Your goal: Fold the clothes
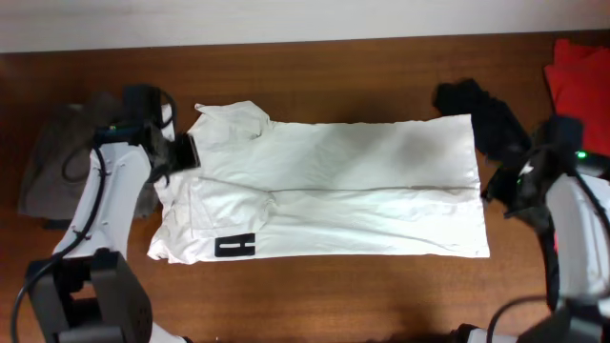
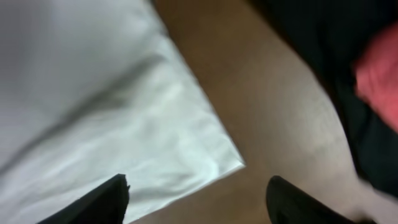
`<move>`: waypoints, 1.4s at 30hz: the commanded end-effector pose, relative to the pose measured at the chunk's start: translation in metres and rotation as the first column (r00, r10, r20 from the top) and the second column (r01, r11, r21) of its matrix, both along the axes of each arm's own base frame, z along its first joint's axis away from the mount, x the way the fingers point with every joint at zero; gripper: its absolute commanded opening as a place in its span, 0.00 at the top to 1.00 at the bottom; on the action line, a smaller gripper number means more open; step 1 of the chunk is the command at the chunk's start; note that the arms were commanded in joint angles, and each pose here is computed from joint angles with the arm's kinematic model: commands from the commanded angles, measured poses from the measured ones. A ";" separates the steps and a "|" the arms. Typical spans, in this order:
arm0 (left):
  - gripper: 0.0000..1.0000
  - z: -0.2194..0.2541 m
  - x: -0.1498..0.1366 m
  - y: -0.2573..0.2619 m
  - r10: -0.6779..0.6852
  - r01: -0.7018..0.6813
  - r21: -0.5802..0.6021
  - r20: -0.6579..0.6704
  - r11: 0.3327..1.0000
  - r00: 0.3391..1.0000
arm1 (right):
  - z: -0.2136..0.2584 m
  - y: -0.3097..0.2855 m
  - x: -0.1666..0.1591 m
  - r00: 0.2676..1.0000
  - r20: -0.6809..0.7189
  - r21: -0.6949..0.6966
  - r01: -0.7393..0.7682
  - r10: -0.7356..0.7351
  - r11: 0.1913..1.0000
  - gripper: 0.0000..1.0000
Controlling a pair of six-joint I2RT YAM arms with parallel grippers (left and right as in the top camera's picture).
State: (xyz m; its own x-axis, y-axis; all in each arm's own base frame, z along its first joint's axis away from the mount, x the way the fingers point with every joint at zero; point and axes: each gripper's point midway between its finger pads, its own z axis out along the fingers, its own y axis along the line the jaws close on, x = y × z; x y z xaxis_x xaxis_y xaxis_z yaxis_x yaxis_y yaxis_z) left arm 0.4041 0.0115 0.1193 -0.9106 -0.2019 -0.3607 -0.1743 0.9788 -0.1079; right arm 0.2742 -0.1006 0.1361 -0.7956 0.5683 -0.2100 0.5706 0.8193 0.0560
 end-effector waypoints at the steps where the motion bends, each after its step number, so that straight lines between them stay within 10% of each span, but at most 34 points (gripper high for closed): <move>1: 0.36 0.044 0.026 -0.015 -0.130 0.133 -0.011 0.160 0.991 0.978 | 0.033 0.031 0.018 0.964 0.165 0.089 -0.226 0.210 0.970 0.22; 16: 0.40 -0.023 0.110 -0.027 -0.240 0.256 -0.013 0.296 0.967 0.924 | 0.039 0.042 0.013 0.945 0.180 0.109 -0.295 0.273 0.949 0.21; 42: 0.47 -0.122 0.146 -0.016 -0.223 0.225 0.027 0.292 0.974 0.930 | 0.035 0.037 0.006 0.954 0.138 0.088 -0.278 0.265 0.956 0.20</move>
State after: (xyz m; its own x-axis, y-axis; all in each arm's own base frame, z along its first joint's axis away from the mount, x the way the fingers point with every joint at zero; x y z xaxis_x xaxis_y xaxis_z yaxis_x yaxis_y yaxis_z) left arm 0.5489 -0.0052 0.0145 -0.7781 -0.0279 -0.6275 0.0799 0.9865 -0.1428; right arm 0.2791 -0.0622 0.1662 -0.8939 0.3725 -0.2496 0.3219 0.9206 0.2209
